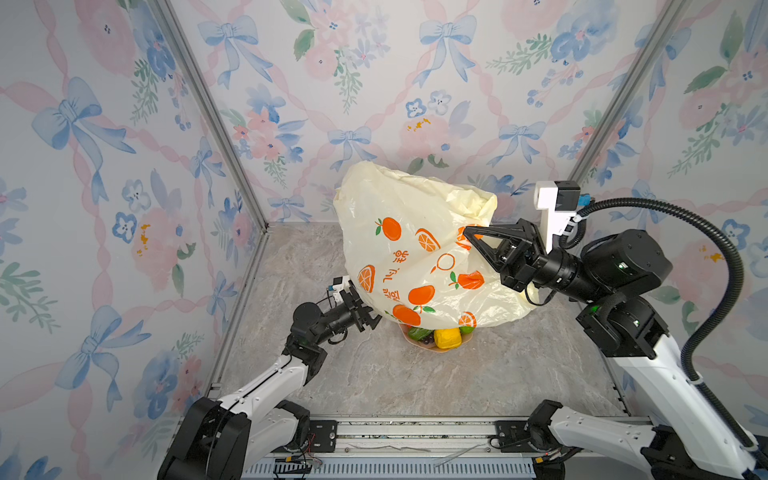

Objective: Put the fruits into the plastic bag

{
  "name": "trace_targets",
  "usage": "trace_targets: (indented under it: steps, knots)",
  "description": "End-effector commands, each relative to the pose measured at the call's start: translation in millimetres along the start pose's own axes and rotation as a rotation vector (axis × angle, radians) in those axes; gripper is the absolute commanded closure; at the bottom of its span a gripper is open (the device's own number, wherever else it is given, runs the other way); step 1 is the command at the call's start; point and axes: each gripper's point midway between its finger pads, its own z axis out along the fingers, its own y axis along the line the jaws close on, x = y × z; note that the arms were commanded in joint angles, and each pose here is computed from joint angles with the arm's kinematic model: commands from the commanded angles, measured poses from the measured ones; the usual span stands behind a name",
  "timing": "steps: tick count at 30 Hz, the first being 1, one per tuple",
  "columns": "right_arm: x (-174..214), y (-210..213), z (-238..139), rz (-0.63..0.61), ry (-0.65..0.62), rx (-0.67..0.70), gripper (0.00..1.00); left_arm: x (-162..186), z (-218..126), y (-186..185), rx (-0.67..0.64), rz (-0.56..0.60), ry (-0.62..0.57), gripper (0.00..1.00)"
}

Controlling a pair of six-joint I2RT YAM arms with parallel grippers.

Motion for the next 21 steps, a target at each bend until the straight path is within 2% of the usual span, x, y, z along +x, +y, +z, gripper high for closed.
trace_targets:
  steps: [1,3,5,8,12,14,15,19,21]
  knots:
    - [-7.7,5.1,-5.9,-0.027,-0.036,-0.004,1.00,3.2,2.5,-13.2,0.056,0.017,0.013,0.25]
    - [-6.2,4.0,-7.8,-0.026,-0.033,0.003,1.00,1.5,0.2,-11.8,0.067,0.009,-0.002,0.42]
    - [-3.8,1.4,-10.9,-0.027,-0.032,0.015,1.00,-0.9,-3.1,-12.1,0.083,0.005,-0.022,0.70]
    - [4.1,-6.6,-15.2,-0.021,-0.024,0.040,1.00,-6.0,-8.1,-15.6,0.100,0.013,-0.047,1.00]
    - [16.3,-15.8,-19.6,-0.012,-0.006,0.063,1.00,-25.0,-21.2,-31.7,0.127,0.064,-0.104,1.00]
    - [26.6,-24.6,-21.6,-0.005,0.015,0.090,0.99,-41.2,-30.7,-46.7,0.114,0.135,-0.147,1.00]
    - [31.1,-29.8,-23.2,-0.001,0.025,0.109,0.93,-48.6,-34.3,-54.7,0.092,0.180,-0.168,1.00]
    - [54.9,-55.2,-29.6,0.012,0.075,0.190,0.35,-85.3,-58.1,-97.0,-0.070,0.443,-0.305,1.00]
    - [65.8,-66.5,-33.6,0.018,0.105,0.234,0.18,-97.5,-69.4,-130.0,-0.152,0.602,-0.378,1.00]
